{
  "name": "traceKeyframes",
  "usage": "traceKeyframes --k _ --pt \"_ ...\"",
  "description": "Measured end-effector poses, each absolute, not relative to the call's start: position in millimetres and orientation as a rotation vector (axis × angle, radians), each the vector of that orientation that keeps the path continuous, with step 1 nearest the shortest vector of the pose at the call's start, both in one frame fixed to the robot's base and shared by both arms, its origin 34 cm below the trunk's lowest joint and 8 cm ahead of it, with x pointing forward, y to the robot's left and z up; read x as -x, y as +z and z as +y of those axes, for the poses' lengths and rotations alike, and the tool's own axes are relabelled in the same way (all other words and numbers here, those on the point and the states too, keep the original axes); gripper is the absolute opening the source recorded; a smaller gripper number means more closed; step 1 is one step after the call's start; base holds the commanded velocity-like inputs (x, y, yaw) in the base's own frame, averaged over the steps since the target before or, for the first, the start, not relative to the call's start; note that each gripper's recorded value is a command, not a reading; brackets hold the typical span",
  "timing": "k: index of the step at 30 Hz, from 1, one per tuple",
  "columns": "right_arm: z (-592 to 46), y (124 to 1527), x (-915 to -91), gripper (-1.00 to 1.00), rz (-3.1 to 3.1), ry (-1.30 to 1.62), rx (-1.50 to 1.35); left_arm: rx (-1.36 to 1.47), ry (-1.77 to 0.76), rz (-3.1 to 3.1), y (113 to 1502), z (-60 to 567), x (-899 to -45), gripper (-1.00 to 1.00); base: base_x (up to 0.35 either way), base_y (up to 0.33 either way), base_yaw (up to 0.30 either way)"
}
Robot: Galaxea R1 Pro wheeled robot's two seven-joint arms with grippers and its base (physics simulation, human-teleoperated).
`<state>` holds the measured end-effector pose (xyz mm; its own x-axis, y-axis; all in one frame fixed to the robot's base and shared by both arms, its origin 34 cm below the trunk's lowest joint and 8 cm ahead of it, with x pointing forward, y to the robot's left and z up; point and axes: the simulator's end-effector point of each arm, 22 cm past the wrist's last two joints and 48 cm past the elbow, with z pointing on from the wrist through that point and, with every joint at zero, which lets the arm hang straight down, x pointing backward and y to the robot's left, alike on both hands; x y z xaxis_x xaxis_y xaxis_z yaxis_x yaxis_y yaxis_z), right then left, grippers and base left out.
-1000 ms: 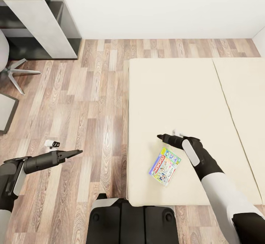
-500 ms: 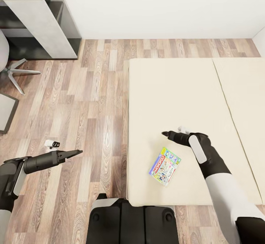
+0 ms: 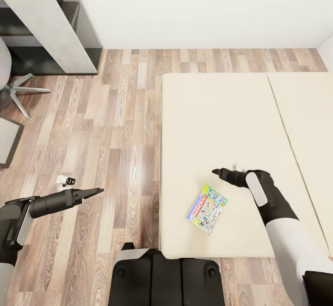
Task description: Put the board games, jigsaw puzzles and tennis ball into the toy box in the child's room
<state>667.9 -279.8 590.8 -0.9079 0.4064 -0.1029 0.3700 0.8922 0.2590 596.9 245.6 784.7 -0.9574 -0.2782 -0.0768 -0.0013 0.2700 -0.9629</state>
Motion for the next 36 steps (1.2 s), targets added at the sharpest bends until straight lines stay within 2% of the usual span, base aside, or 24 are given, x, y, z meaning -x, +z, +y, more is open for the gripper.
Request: traceKeyframes --k 17,36 --pt "-282 550 -596 1.00 3.066 0.319 -0.711 0.260 -1.750 2.310 785 246 -597 1.00 0.000 0.000 0.000" --pt "-276 543 -581 1.00 3.102 0.325 -0.720 0.260 -1.751 2.309 785 246 -597 1.00 0.000 0.000 0.000"
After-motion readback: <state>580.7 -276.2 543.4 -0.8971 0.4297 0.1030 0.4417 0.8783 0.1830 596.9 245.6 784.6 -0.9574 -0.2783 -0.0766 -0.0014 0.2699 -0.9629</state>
